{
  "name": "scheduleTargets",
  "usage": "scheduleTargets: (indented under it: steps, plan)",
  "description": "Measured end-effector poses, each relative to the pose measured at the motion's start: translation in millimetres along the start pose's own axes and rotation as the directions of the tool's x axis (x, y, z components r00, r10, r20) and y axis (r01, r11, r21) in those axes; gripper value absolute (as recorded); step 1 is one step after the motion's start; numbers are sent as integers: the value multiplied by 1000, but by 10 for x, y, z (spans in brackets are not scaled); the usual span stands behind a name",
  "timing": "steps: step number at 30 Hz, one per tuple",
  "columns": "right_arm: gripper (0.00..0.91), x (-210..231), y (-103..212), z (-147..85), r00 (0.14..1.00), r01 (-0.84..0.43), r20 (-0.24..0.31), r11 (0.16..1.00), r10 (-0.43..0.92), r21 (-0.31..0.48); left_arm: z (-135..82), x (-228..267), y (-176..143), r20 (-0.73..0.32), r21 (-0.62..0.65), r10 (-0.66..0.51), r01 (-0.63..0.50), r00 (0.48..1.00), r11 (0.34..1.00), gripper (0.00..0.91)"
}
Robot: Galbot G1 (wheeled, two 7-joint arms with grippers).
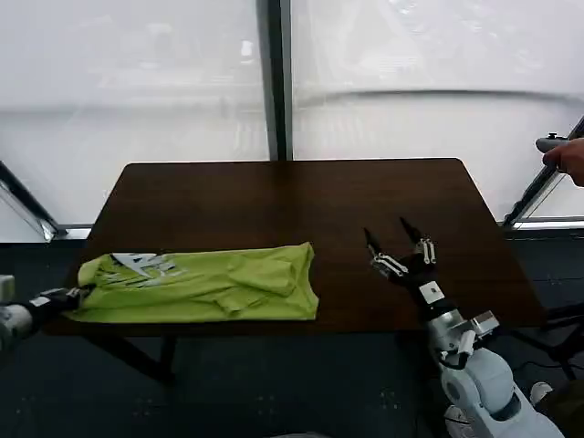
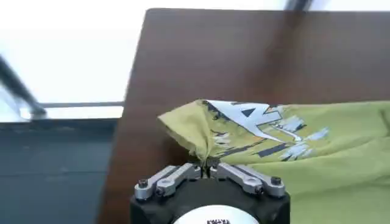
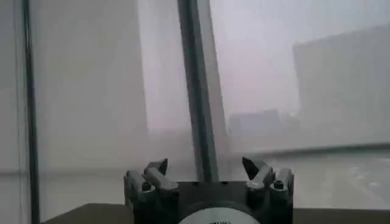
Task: Fold and organize the clothes.
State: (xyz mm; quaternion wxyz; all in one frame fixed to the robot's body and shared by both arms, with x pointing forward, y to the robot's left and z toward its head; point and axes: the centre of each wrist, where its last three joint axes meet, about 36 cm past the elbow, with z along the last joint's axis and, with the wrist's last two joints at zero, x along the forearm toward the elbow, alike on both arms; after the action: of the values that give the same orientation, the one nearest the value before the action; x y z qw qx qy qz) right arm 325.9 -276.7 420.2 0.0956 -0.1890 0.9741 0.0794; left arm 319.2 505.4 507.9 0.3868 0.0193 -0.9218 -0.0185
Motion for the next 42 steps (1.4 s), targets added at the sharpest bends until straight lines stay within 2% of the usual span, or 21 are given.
scheduleTargets:
  steps: [2, 5, 12, 18, 25, 35, 42]
  plan:
    - [878, 15, 15, -14, 1000, -6, 4, 1000, 6, -3, -12, 81, 16, 16, 17, -22, 21, 1000, 1000, 0]
    - [878, 63, 36, -36, 1000, -19, 7, 1000, 19, -2, -51, 175, -47, 52, 70, 8, -12, 999, 998, 0]
    - [878, 261, 91, -94, 998, -57, -18, 998, 57, 6, -218, 321, -454, 160, 220, 208, -240, 965, 945, 0]
    - [878, 443, 33, -114, 992, -120, -27, 992, 121, 46, -275, 327, -877, 200, 199, 340, -378, 919, 904, 0]
    - [878, 633, -37, -117, 983, -175, -35, 979, 180, 103, -219, 109, -1257, 191, 213, 427, -462, 884, 861, 0]
    - [878, 724, -46, -66, 974, -215, -47, 970, 221, 112, -208, -156, -1931, 205, 225, 546, -582, 812, 781, 0]
    - [878, 715, -54, -1, 972, -221, -57, 969, 228, 108, -181, -254, -2216, 204, 235, 602, -635, 772, 735, 0]
